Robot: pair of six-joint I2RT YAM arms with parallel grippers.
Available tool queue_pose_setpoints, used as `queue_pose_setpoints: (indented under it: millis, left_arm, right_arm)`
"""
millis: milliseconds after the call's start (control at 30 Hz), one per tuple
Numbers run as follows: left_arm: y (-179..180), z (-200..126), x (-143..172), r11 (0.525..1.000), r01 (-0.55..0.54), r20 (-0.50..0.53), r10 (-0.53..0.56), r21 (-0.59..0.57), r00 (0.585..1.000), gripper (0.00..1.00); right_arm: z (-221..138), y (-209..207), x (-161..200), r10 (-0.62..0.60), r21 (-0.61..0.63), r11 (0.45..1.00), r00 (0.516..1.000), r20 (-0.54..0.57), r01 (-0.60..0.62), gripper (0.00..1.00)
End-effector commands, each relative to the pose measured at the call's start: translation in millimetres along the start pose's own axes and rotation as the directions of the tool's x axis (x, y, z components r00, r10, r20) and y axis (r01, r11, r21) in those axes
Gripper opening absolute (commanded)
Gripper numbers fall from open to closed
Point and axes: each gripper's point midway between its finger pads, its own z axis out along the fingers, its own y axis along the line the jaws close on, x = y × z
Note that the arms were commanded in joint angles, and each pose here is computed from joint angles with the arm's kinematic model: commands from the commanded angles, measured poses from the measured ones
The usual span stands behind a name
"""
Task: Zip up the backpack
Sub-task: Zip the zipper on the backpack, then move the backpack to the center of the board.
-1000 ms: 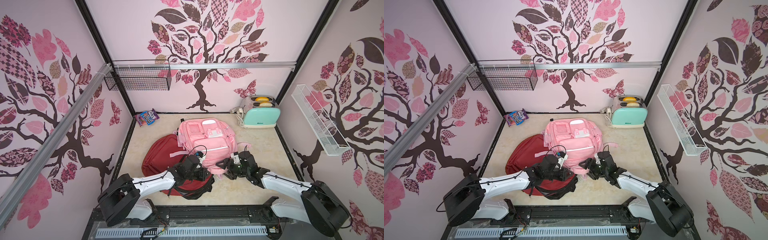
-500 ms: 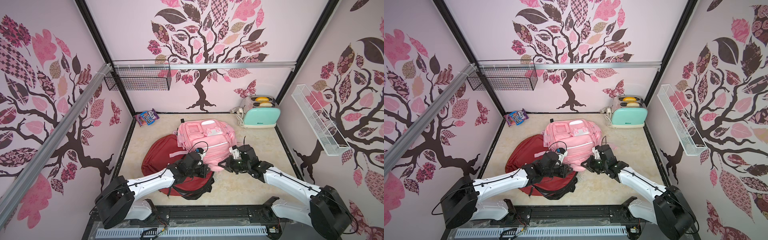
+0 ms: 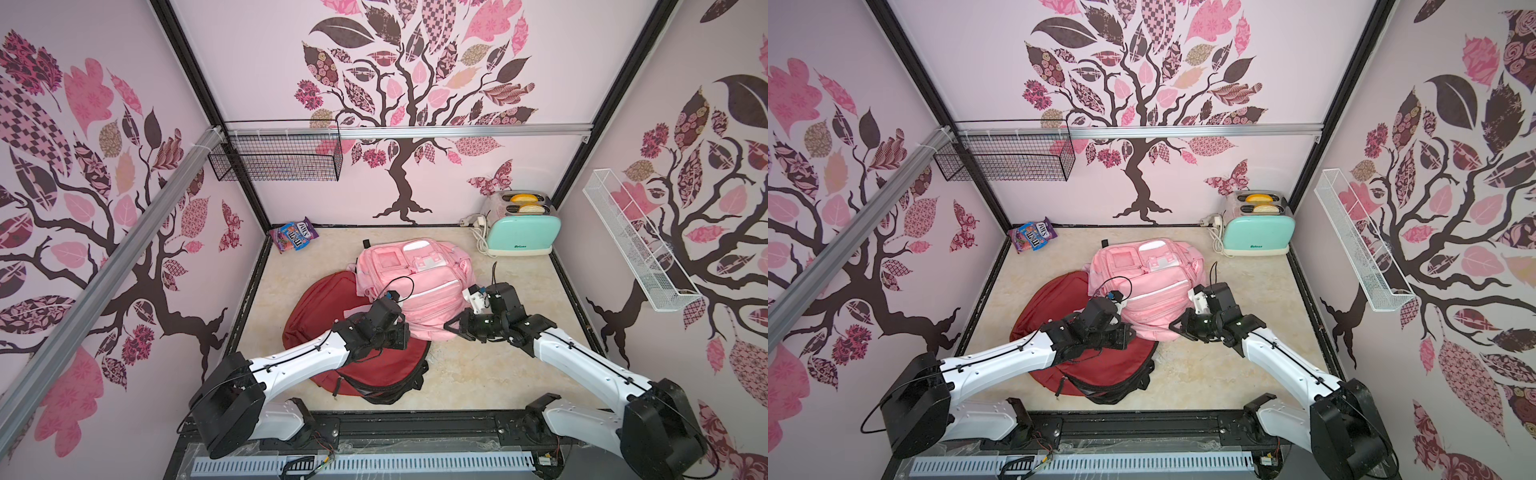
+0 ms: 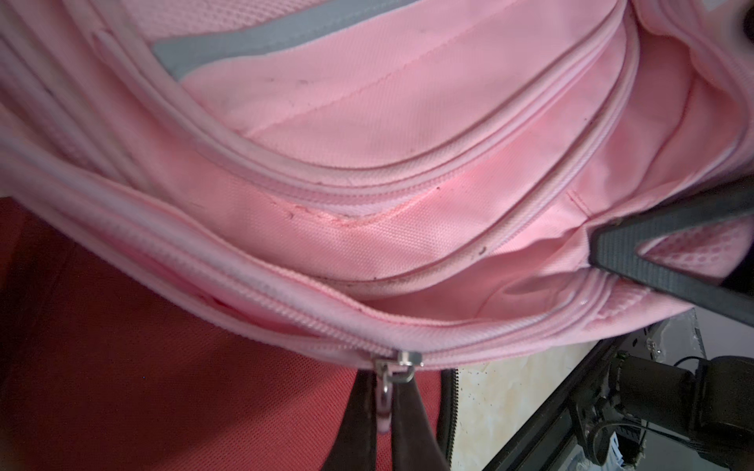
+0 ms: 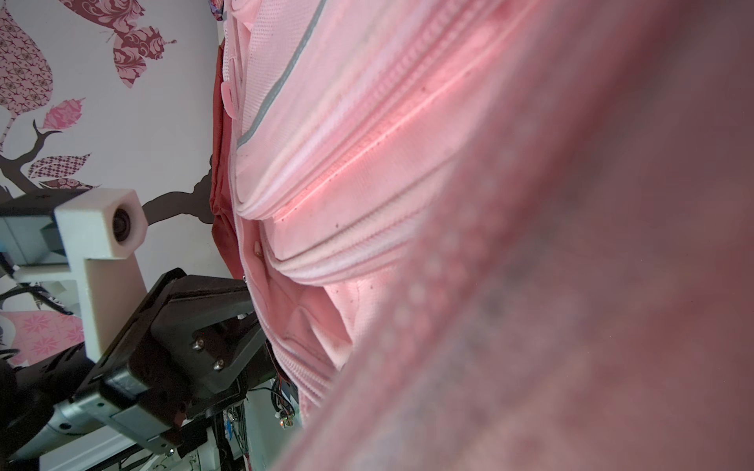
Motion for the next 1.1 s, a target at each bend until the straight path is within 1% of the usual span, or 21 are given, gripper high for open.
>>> queue_pose_setpoints:
  millis: [0,67,133,233,267,300,333,367,433,533,633,733,867,967,1067]
  left_arm:
    - [19.2,0.1,4.2,0.997,0.012,-0.020,-0.013,-0.082,1.000,0.00]
    - [14.9,0.6,4.0,0.998,0.014,-0.018,-0.015,-0.056,1.000,0.00]
    - [7.7,1.5,3.4,1.000,0.017,-0.011,-0.018,-0.011,1.000,0.00]
    - [-1.5,1.9,0.8,0.999,0.017,-0.001,-0.017,0.044,1.000,0.00]
    - [-5.9,2.1,-0.7,0.998,0.016,0.003,-0.017,0.067,1.000,0.00]
    - [-8.8,2.7,-0.4,0.996,0.015,0.003,-0.016,0.084,1.000,0.00]
    - [-12.1,3.0,-1.2,0.995,0.016,0.006,-0.017,0.102,1.000,0.00]
    - [-14.9,3.0,-2.4,0.993,0.018,0.008,-0.019,0.118,1.000,0.00]
    - [-20.9,1.9,-5.7,0.990,0.016,0.014,-0.018,0.141,1.000,0.00]
    - [-34.6,-5.5,-21.5,0.985,-0.003,0.045,-0.005,0.170,0.999,0.00]
    - [-49.8,-18.6,-46.5,0.983,-0.023,0.086,0.007,0.184,0.996,0.00]
    - [-63.3,-33.2,-76.9,0.981,-0.037,0.136,0.011,0.190,0.991,0.00]
    - [-84.2,-51.5,-110.3,0.978,-0.069,0.185,0.032,0.198,0.982,0.00]
    - [-102.3,-66.2,-131.9,0.971,-0.092,0.223,0.042,0.220,0.974,0.00]
    - [-113.6,-76.4,-146.2,0.967,-0.110,0.250,0.050,0.230,0.967,0.00]
  right_arm:
    - [-6.1,16.2,-7.4,-0.074,-0.034,0.997,0.997,0.007,0.074,0.00]
    - [-3.2,14.5,-7.1,-0.036,-0.041,0.998,0.999,0.003,0.036,0.01]
    - [-0.2,11.5,-5.8,0.031,-0.056,0.998,0.999,0.009,-0.031,0.20]
    - [3.6,5.6,-1.4,0.158,-0.113,0.982,0.987,0.032,-0.154,0.40]
    - [5.2,2.0,2.0,0.207,-0.143,0.969,0.978,0.040,-0.199,0.65]
    - [6.0,0.9,4.6,0.231,-0.160,0.962,0.972,0.042,-0.222,0.83]
    - [6.7,-0.8,8.3,0.245,-0.164,0.958,0.969,0.042,-0.235,0.90]
    - [6.8,-1.3,11.2,0.244,-0.159,0.959,0.969,0.042,-0.235,0.94]
    - [4.3,-0.1,19.2,0.201,-0.129,0.972,0.979,0.039,-0.194,0.97]
    - [-6.0,-1.1,30.2,0.122,-0.070,0.991,0.991,0.052,-0.118,0.99]
    - [-20.1,-1.1,42.9,0.063,-0.060,0.996,0.997,0.052,-0.060,0.99]
    - [-30.6,0.3,60.9,0.034,-0.073,0.997,0.999,0.005,-0.033,0.99]
    - [-36.9,-7.4,84.7,0.042,-0.053,0.998,0.998,-0.052,-0.044,0.99]
    - [-29.6,-10.2,96.8,0.078,-0.090,0.992,0.993,-0.085,-0.085,0.99]
    - [-17.2,-8.2,100.8,0.106,-0.136,0.984,0.990,-0.093,-0.119,0.99]
